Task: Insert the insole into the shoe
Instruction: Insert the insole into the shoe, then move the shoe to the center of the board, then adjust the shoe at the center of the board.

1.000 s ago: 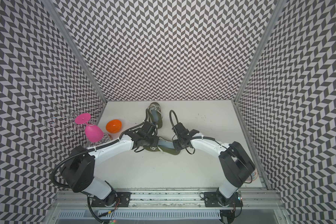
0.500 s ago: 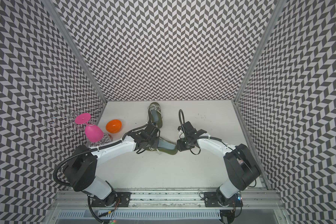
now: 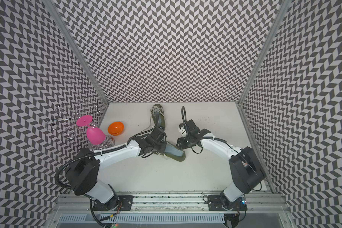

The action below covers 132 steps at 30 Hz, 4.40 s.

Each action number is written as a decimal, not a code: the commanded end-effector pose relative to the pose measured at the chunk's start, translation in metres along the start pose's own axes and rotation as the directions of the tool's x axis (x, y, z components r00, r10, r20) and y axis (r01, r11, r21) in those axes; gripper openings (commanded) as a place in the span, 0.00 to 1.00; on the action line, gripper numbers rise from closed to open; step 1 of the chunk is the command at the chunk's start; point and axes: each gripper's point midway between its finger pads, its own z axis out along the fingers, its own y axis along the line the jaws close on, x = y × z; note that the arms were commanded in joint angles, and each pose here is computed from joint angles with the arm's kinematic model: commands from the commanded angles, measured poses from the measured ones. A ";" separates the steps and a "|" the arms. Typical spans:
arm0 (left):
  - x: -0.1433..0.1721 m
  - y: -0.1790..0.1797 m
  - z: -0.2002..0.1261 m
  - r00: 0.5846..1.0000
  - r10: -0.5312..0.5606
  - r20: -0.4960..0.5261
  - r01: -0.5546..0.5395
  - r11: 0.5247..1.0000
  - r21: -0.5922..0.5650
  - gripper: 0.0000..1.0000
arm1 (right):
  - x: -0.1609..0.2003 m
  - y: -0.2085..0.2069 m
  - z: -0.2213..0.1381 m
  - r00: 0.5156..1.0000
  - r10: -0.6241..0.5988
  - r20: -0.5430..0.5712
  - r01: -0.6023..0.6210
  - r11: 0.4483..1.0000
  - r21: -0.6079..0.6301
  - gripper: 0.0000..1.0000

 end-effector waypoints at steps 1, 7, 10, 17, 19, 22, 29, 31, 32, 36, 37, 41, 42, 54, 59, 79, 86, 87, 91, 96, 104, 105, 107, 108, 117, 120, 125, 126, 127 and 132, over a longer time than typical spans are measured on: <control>-0.029 -0.030 -0.007 0.997 0.030 0.066 -0.037 0.994 0.106 0.00 | 0.000 0.005 0.004 0.999 -0.037 0.005 0.037 0.999 -0.016 0.43; -0.037 -0.057 -0.011 0.996 0.074 0.056 -0.084 0.973 0.214 0.00 | 0.016 0.008 0.009 0.997 -0.071 -0.015 0.070 0.997 -0.036 0.50; -0.039 -0.062 -0.009 0.994 0.097 0.048 -0.106 0.969 0.223 0.00 | 0.020 0.008 0.008 0.997 -0.083 -0.006 0.082 0.996 -0.035 0.54; -0.035 -0.066 0.002 0.989 0.147 0.007 -0.145 0.963 0.228 0.00 | 0.018 0.012 -0.005 0.994 -0.103 0.027 0.103 0.994 -0.025 0.62; -0.034 -0.067 0.004 0.988 0.152 0.002 -0.148 0.962 0.230 0.00 | 0.018 0.013 -0.011 0.993 -0.110 0.040 0.111 0.994 -0.020 0.64; -0.035 -0.070 0.006 0.987 0.161 -0.007 -0.154 0.958 0.242 0.00 | 0.023 0.015 -0.017 0.992 -0.121 0.046 0.122 0.992 -0.021 0.67; -0.042 -0.081 0.004 0.983 0.182 -0.004 -0.173 0.944 0.282 0.00 | 0.046 0.000 -0.006 0.995 -0.099 0.020 0.098 0.994 0.040 0.68; -0.044 -0.085 0.001 0.981 0.194 0.004 -0.187 0.938 0.292 0.00 | 0.044 -0.009 -0.003 0.996 -0.086 0.029 0.084 0.993 0.084 0.68; -0.044 -0.085 0.001 0.980 0.198 0.004 -0.190 0.937 0.294 0.00 | 0.042 -0.013 -0.003 0.996 -0.082 0.037 0.078 0.991 0.107 0.68; -0.042 -0.090 -0.003 0.972 0.235 0.009 -0.226 0.926 0.302 0.00 | 0.032 -0.020 -0.005 0.994 -0.076 0.075 0.064 0.986 0.151 0.66; -0.040 -0.094 -0.004 0.967 0.255 0.010 -0.246 0.919 0.308 0.00 | 0.031 -0.020 -0.006 0.994 -0.074 0.083 0.060 0.986 0.158 0.66; -0.036 -0.108 -0.011 0.948 0.318 0.034 -0.310 0.888 0.339 0.00 | 0.030 -0.024 -0.003 0.993 -0.074 0.092 0.058 0.984 0.171 0.63; -0.037 -0.111 -0.013 0.947 0.320 0.041 -0.314 0.885 0.345 0.00 | 0.033 -0.026 0.000 0.994 -0.075 0.084 0.059 0.982 0.178 0.61; -0.053 -0.093 0.002 0.980 0.198 0.020 -0.195 0.937 0.289 0.41 | 0.042 -0.023 0.009 0.995 0.028 0.100 -0.039 0.993 0.110 0.16; -0.077 -0.083 -0.016 0.992 0.111 0.065 -0.126 0.943 0.307 0.55 | 0.045 -0.022 0.014 0.993 0.080 0.090 -0.087 0.993 0.077 0.13; -0.138 0.138 -0.011 0.857 -0.452 0.249 0.459 0.888 0.031 0.61 | 0.023 -0.020 0.001 0.976 0.160 0.149 -0.162 0.987 0.003 0.08; -0.151 0.144 0.030 0.854 -0.471 0.219 0.480 0.877 0.014 0.60 | 0.022 -0.018 0.000 0.976 0.154 0.151 -0.155 0.988 -0.007 0.08; -0.152 0.145 0.034 0.853 -0.474 0.218 0.484 0.875 0.009 0.60 | 0.021 -0.018 0.000 0.976 0.155 0.152 -0.155 0.988 -0.007 0.08; -0.153 0.149 0.048 0.849 -0.480 0.220 0.493 0.870 -0.006 0.61 | 0.022 -0.018 0.001 0.976 0.156 0.152 -0.156 0.988 -0.010 0.08; -0.152 0.150 0.073 0.862 -0.471 0.186 0.485 0.874 -0.035 0.60 | 0.021 -0.014 0.001 0.974 0.167 0.156 -0.164 0.986 -0.031 0.08; -0.145 0.162 0.093 0.886 -0.431 0.172 0.453 0.882 -0.128 0.41 | 0.023 -0.019 -0.002 0.974 0.167 0.154 -0.169 0.986 -0.004 0.08; -0.143 0.163 0.093 0.890 -0.422 0.171 0.445 0.886 -0.132 0.36 | 0.023 -0.021 -0.003 0.972 0.172 0.160 -0.175 0.985 0.004 0.08; -0.142 0.159 0.091 0.903 -0.396 0.170 0.417 0.901 -0.119 0.23 | 0.021 -0.027 -0.007 0.967 0.186 0.176 -0.192 0.981 0.018 0.08; -0.141 0.158 0.089 0.909 -0.383 0.167 0.404 0.907 -0.116 0.18 | 0.020 -0.031 -0.009 0.964 0.195 0.183 -0.203 0.979 0.024 0.06; -0.116 0.126 0.066 0.919 -0.368 0.141 0.372 0.928 -0.004 0.15 | -0.021 -0.067 -0.036 0.891 0.309 0.332 -0.345 0.937 0.051 0.00; -0.109 0.115 0.062 0.919 -0.370 0.140 0.371 0.928 0.017 0.15 | -0.036 -0.078 -0.034 0.849 0.377 0.370 -0.411 0.911 0.016 0.00; -0.104 0.092 0.064 0.937 -0.327 0.119 0.322 0.945 0.062 0.15 | -0.066 -0.079 -0.028 0.764 0.488 0.423 -0.497 0.862 -0.096 0.00; -0.105 0.088 0.065 0.940 -0.321 0.116 0.314 0.946 0.076 0.15 | -0.071 -0.080 -0.025 0.745 0.511 0.428 -0.517 0.849 -0.114 0.00; -0.107 0.087 0.066 0.940 -0.319 0.117 0.311 0.947 0.082 0.15 | -0.076 -0.080 -0.022 0.730 0.528 0.433 -0.529 0.838 -0.131 0.00; -0.121 0.078 0.067 0.964 -0.235 0.123 0.222 0.969 0.112 0.15 | -0.103 -0.088 -0.009 0.682 0.567 0.462 -0.565 0.809 -0.161 0.00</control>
